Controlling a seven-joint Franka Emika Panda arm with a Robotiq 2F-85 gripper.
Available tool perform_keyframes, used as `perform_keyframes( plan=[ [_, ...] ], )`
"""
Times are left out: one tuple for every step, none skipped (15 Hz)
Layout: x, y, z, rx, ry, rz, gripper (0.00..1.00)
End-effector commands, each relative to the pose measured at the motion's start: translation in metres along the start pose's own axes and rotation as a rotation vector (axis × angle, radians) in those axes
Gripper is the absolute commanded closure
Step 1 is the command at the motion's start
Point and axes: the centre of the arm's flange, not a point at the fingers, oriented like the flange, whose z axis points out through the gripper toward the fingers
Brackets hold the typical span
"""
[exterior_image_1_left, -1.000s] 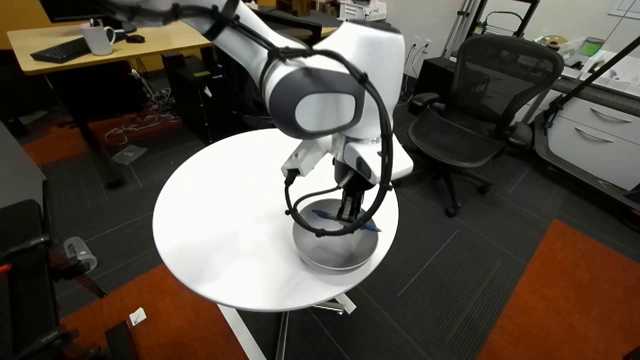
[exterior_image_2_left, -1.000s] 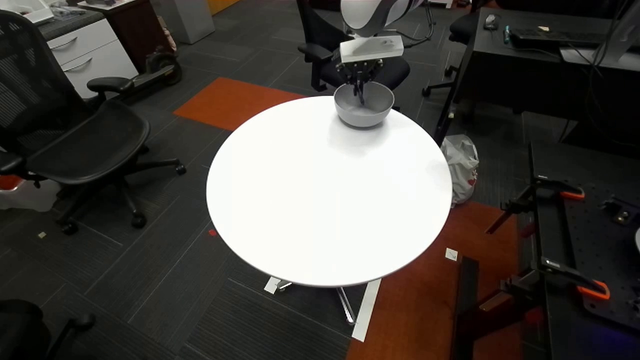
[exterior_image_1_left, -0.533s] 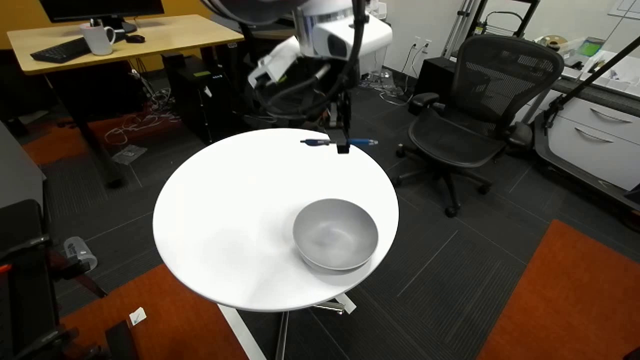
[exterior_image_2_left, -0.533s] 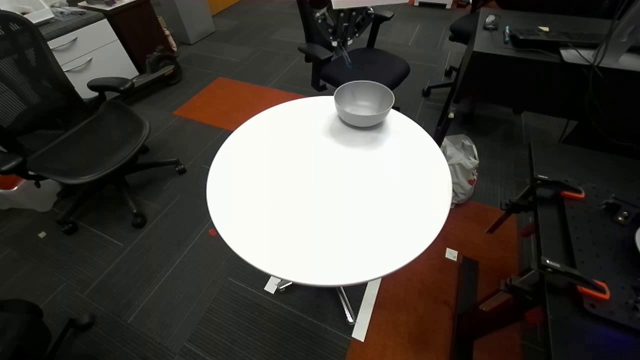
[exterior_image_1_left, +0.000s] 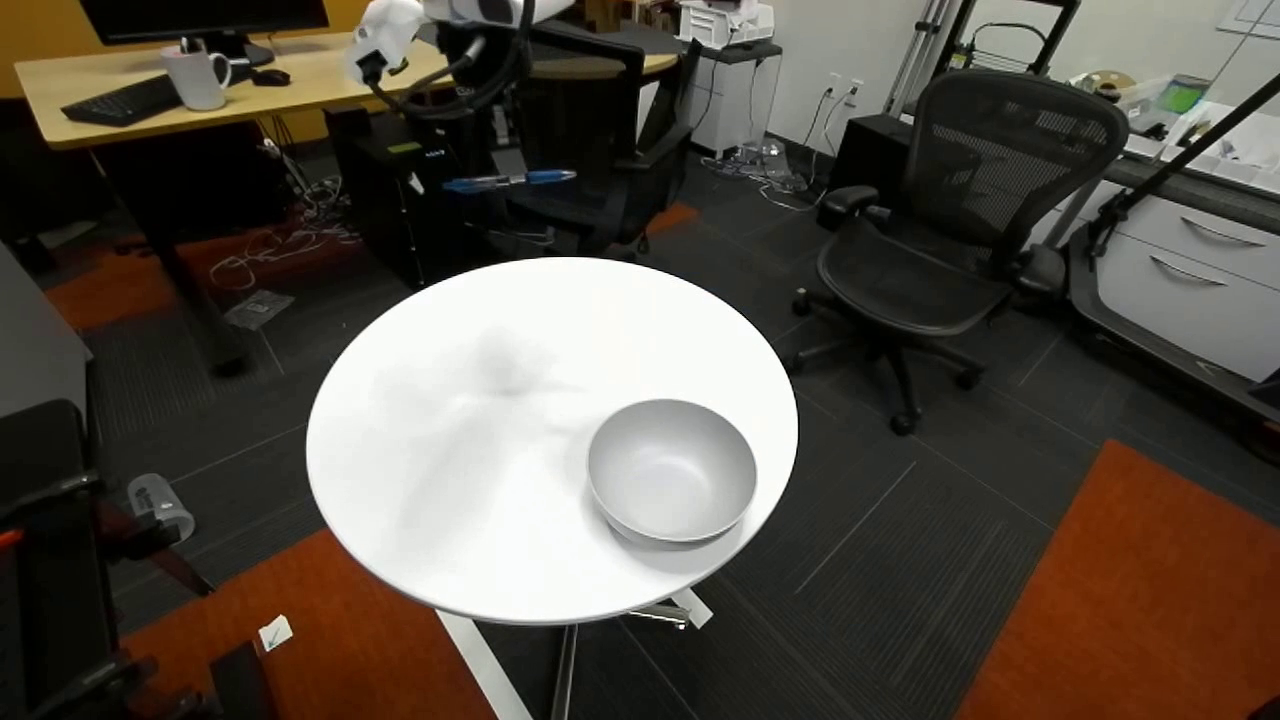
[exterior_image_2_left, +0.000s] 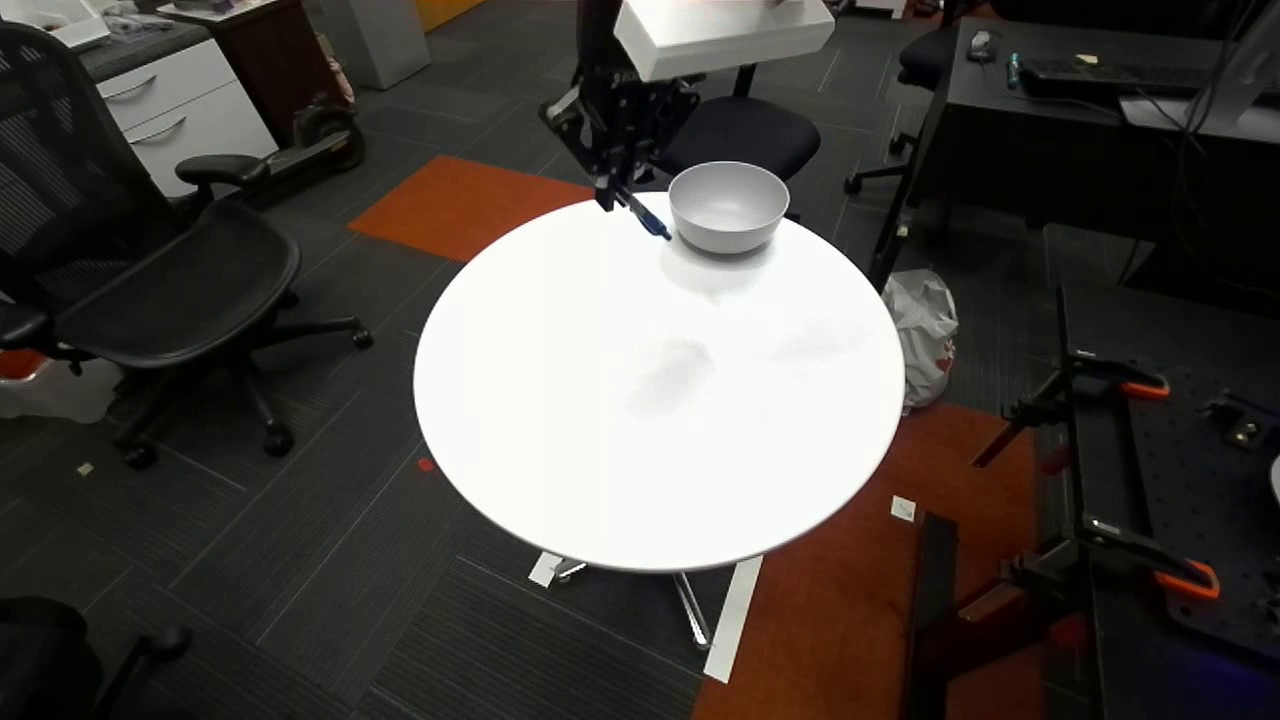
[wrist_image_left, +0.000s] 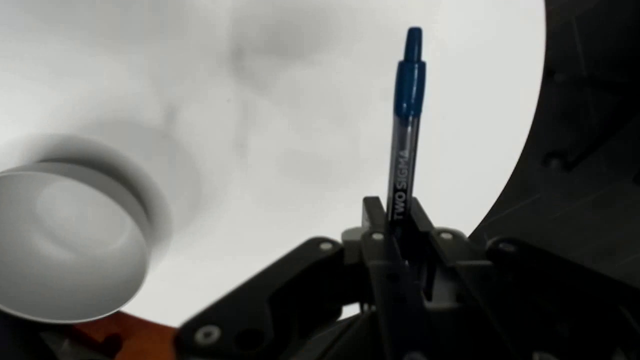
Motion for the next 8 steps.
perform_keyframes(
  plan=[
    [-0.027,-0.027,0.029,-0.008,-0.065,-0.167,0.97],
    [-0.03,-0.033,0.04,-0.01,-0.078,-0.212,0.97],
    [-0.03,-0.038,0.056,-0.021,-0.086,-0.248,0.97],
    [-0.031,-0.039,0.07,-0.028,-0.101,-0.278,0.97],
    [-0.027,-0.04,0.086,-0.048,-0.106,-0.303,0.97],
    [-0.025,-0.038,0.099,-0.055,-0.117,-0.327,0.97],
    [-0.022,-0.036,0.115,-0.062,-0.129,-0.348,0.97],
    [-0.02,-0.035,0.129,-0.069,-0.142,-0.372,0.97]
  ],
)
